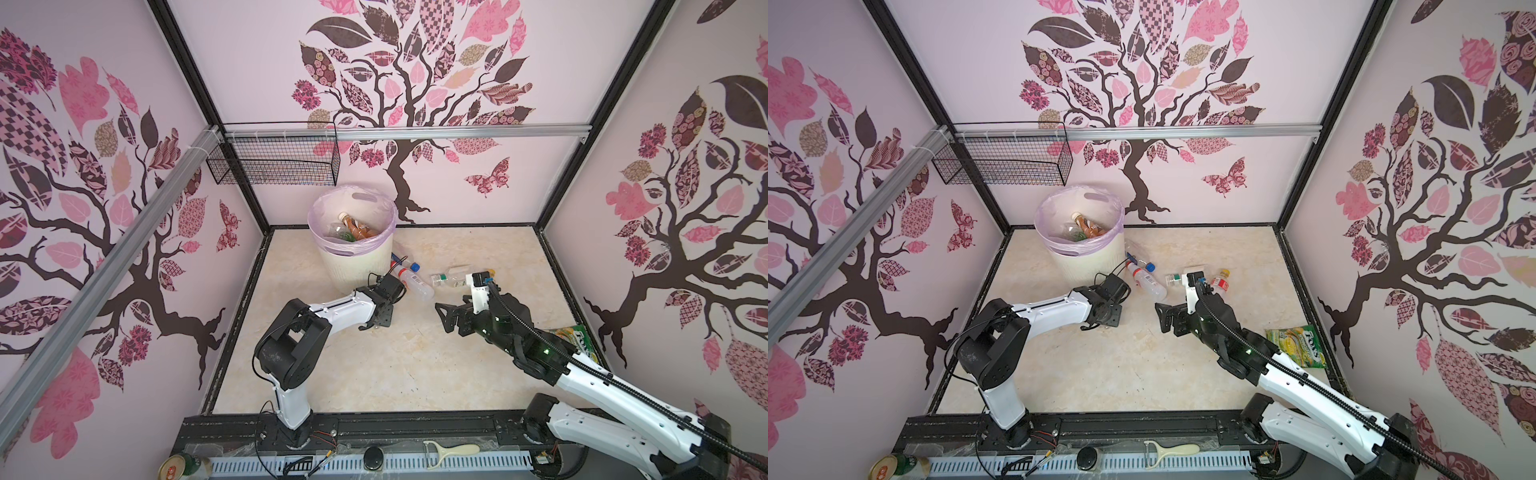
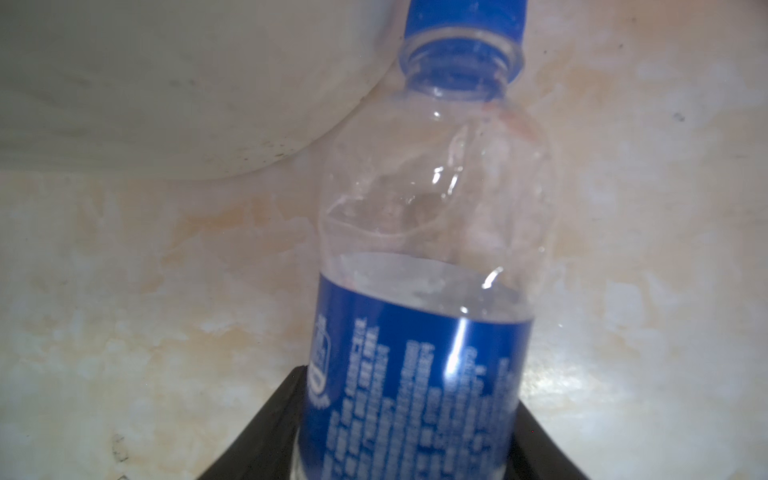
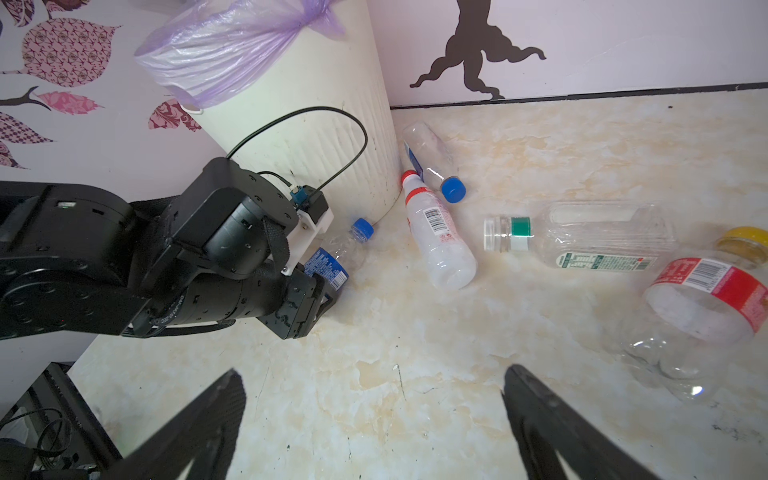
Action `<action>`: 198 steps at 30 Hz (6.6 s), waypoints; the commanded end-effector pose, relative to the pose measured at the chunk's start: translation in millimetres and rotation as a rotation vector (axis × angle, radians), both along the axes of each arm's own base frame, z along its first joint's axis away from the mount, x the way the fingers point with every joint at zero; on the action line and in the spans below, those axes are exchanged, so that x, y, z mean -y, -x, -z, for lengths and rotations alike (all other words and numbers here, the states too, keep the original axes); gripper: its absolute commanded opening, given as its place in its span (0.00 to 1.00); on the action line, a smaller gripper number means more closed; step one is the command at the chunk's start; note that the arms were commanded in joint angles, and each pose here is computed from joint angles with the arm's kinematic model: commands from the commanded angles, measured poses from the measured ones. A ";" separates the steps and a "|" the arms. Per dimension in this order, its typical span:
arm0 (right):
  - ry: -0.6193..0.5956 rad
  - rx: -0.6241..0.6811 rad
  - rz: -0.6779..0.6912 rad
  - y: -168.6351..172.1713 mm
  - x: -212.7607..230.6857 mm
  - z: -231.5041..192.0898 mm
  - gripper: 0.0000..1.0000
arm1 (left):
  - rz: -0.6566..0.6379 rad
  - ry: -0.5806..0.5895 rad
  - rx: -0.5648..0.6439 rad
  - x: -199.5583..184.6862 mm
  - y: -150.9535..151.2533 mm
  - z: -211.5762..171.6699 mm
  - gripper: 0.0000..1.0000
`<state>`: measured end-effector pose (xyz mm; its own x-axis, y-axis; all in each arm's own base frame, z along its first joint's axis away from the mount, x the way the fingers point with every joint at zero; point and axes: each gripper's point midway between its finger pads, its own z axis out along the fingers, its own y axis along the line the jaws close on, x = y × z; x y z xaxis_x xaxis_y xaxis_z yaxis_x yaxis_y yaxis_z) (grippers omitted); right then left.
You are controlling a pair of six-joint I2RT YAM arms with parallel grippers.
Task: Throw the plastic bottles in the bin
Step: 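Close left gripper around the blue-labelled bottle's body, then lift the blue-labelled bottle with left gripper up over the bin, then open left gripper above the bin to drop the blue-labelled bottle, then lower left arm toward remaining bottles while right gripper moves toward them, then close right gripper around the yellow-capped red-labelled bottle's body, then raise the bottle with right gripper while left gripper grasps its yellow cap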
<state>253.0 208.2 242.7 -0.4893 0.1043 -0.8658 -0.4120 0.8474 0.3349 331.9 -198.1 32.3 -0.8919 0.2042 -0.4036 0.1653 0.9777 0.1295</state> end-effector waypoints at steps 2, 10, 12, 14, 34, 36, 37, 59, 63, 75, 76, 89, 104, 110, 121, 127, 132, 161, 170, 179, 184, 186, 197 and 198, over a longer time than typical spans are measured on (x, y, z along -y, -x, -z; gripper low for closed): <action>-0.004 0.007 0.016 0.5 5.5 -1.5 0.99 | 0.012 0.075 0.008 15.0 7.0 -10.7 0.58; -0.015 0.007 0.011 3.5 6.7 -4.0 1.00 | 0.022 0.153 0.047 23.6 7.3 -37.8 0.58; -0.017 0.008 0.010 4.3 7.3 -5.1 0.99 | 0.029 0.179 0.057 27.2 8.1 -47.3 0.58; -0.021 0.013 0.012 5.1 8.5 -8.2 1.00 | 0.036 0.204 0.073 31.1 7.9 -59.5 0.59; -0.017 0.190 -0.033 -4.4 -1.7 -105.6 0.99 | 0.215 0.428 0.483 66.6 -3.6 -285.1 0.59; -0.046 0.209 -0.048 -5.6 -7.5 -122.2 1.00 | 0.228 0.427 0.537 64.9 -6.1 -310.2 0.59; -0.062 0.215 -0.054 -6.3 -10.4 -129.0 1.00 | 0.238 0.424 0.569 64.6 -7.5 -324.1 0.59; -0.119 0.265 -0.065 -12.9 -20.3 -173.7 0.99 | 0.067 0.258 1.272 -48.1 -36.4 -582.5 0.59; -0.123 0.246 -0.072 -14.9 -24.7 -164.7 1.00 | 0.024 0.290 1.163 -59.6 -73.7 -537.7 0.59; -0.116 0.212 -0.088 -15.6 -29.6 -147.7 1.00 | 0.010 0.245 0.751 -50.1 -116.3 -393.2 0.98; -0.118 0.209 -0.091 -15.4 -30.7 -145.9 0.99 | 0.019 0.266 0.790 -48.4 -108.6 -406.3 0.98; -0.087 0.174 -0.038 -21.4 -24.1 -124.8 1.00 | 0.148 0.340 0.868 -4.0 -59.3 -440.8 0.98; -0.163 -0.056 0.515 -85.8 130.6 -41.3 1.00 | 0.348 0.532 0.700 99.4 16.0 -377.3 0.98; -0.177 -0.166 0.647 -100.9 150.4 14.0 0.99 | 0.373 0.551 0.583 127.8 35.8 -318.5 0.98; -0.079 -0.295 0.714 -122.5 155.5 96.8 0.99 | 0.359 0.571 0.467 134.6 43.5 -256.3 0.98; -0.038 -0.361 0.752 -130.9 160.4 129.1 0.99 | 0.352 0.573 0.437 130.3 49.1 -239.8 0.98; -0.017 -0.412 0.750 -134.3 159.0 154.6 0.98 | 0.343 0.569 0.423 127.6 50.6 -229.0 0.98; -0.125 -0.560 0.584 -102.8 134.0 191.1 0.56 | 0.251 0.584 0.336 104.3 48.6 -204.3 0.98; -0.152 -0.468 0.455 -79.2 112.6 136.9 0.54 | 0.178 0.669 0.340 101.8 20.3 -240.1 0.98; -0.219 -0.309 0.221 -59.0 54.3 70.5 0.54 | 0.165 0.838 0.313 103.5 3.6 -275.3 0.98; -0.260 -0.217 0.067 -47.7 24.5 33.8 0.54 | 0.121 0.896 0.324 94.7 -11.7 -283.2 0.98; -0.249 -0.175 0.016 -40.9 12.6 21.2 0.54 | 0.114 0.927 0.310 95.4 -16.8 -285.4 0.98; -0.296 -0.045 -0.203 -11.6 -18.9 -24.7 0.53 | 0.154 1.005 0.237 122.2 -26.4 -287.7 0.98; -0.298 -0.042 -0.213 -10.1 -20.0 -26.6 0.53 | 0.154 1.013 0.234 124.1 -27.1 -288.1 0.98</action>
<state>269.5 219.7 237.0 -0.6164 0.2459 -0.7480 -0.4599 0.6587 0.5955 355.4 -312.7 288.9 -0.7843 -0.1902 -0.5906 0.3317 0.6759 -0.6582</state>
